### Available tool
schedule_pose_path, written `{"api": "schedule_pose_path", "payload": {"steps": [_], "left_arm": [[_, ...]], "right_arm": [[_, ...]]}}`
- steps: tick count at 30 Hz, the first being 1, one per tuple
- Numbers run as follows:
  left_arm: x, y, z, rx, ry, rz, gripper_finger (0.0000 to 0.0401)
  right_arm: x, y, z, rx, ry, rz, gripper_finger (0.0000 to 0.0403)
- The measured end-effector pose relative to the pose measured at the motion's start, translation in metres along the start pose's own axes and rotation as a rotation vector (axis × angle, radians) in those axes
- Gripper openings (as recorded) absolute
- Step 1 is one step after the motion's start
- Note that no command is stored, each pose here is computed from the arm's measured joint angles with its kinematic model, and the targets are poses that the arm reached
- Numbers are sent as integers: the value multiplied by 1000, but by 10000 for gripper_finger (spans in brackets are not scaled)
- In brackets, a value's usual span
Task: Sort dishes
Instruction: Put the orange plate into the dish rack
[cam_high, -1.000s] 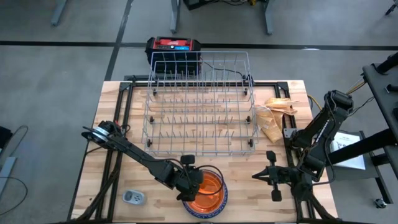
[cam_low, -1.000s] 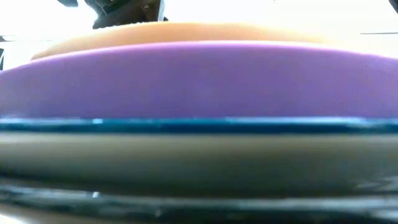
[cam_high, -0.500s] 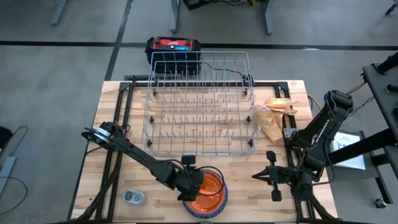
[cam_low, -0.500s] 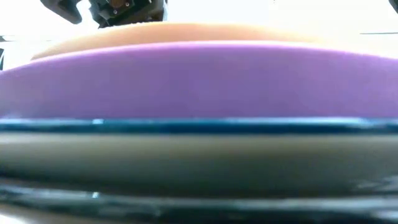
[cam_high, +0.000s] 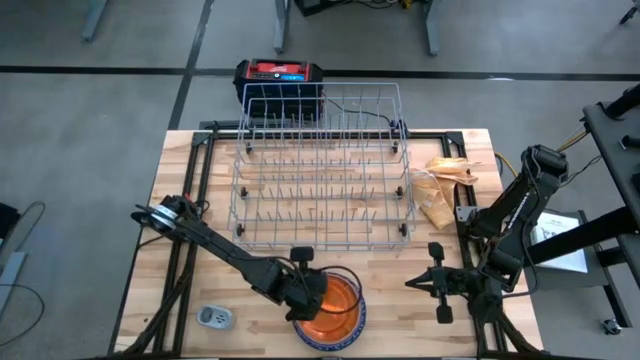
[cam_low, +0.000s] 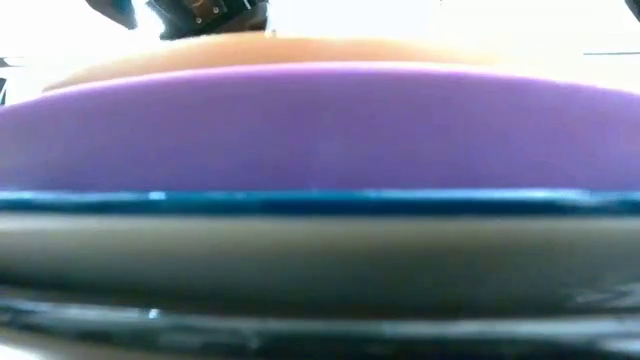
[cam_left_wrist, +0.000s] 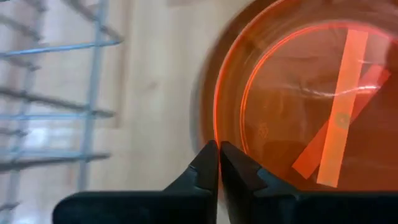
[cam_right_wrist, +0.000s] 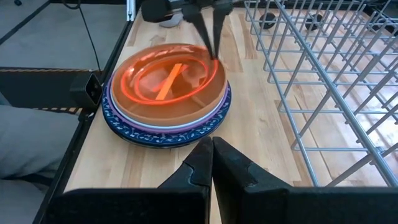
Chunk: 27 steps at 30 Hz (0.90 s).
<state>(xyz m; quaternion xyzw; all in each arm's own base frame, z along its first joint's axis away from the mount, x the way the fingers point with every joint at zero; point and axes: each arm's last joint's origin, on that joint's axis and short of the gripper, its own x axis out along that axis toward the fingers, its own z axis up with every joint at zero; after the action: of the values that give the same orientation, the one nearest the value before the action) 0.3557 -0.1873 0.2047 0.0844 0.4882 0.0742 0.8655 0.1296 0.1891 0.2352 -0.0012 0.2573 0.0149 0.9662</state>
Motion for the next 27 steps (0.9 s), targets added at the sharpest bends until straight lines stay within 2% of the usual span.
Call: {"api": "schedule_pose_path", "payload": {"steps": [3, 5, 7, 9, 11, 14, 17, 20, 22, 24, 26, 27], "left_arm": [[-11, -2, 7, -4, -31, 52, 1], [-18, -5, 14, 7, -72, 26, 0], [-25, -6, 14, 40, -32, 37, 0], [-34, -4, 8, 58, 13, 125, 0], [-39, -6, 13, 44, -38, 158, 0], [-44, -10, 20, 64, -100, 140, 0], [-51, -13, 21, 86, -171, 265, 0], [-50, -18, 24, 124, -175, 196, 0], [-47, -17, 18, 139, -137, 233, 0], [-48, -19, 21, 118, -178, 233, 0], [-55, -22, 26, 155, -214, 205, 0], [-58, -23, 23, 184, -208, 243, 0]], "right_arm": [[0, 0, 0, 0, 0, 0, 0], [0, 0, 0, 0, 0, 0, 0], [0, 0, 0, -1, 1, 0, 0], [0, 0, 0, -2, 1, -1, 0], [0, 0, 0, -2, 1, -1, 0], [0, 0, 0, -2, 1, -1, 0], [0, 0, 0, -2, 2, -1, 0], [0, 0, 0, -2, 2, -1, 0], [0, 0, 0, -2, 2, -1, 0], [0, 0, 0, -2, 2, 0, 0], [0, 0, 0, -2, 2, 0, 0], [0, 0, 0, -2, 2, 0, 0]]}}
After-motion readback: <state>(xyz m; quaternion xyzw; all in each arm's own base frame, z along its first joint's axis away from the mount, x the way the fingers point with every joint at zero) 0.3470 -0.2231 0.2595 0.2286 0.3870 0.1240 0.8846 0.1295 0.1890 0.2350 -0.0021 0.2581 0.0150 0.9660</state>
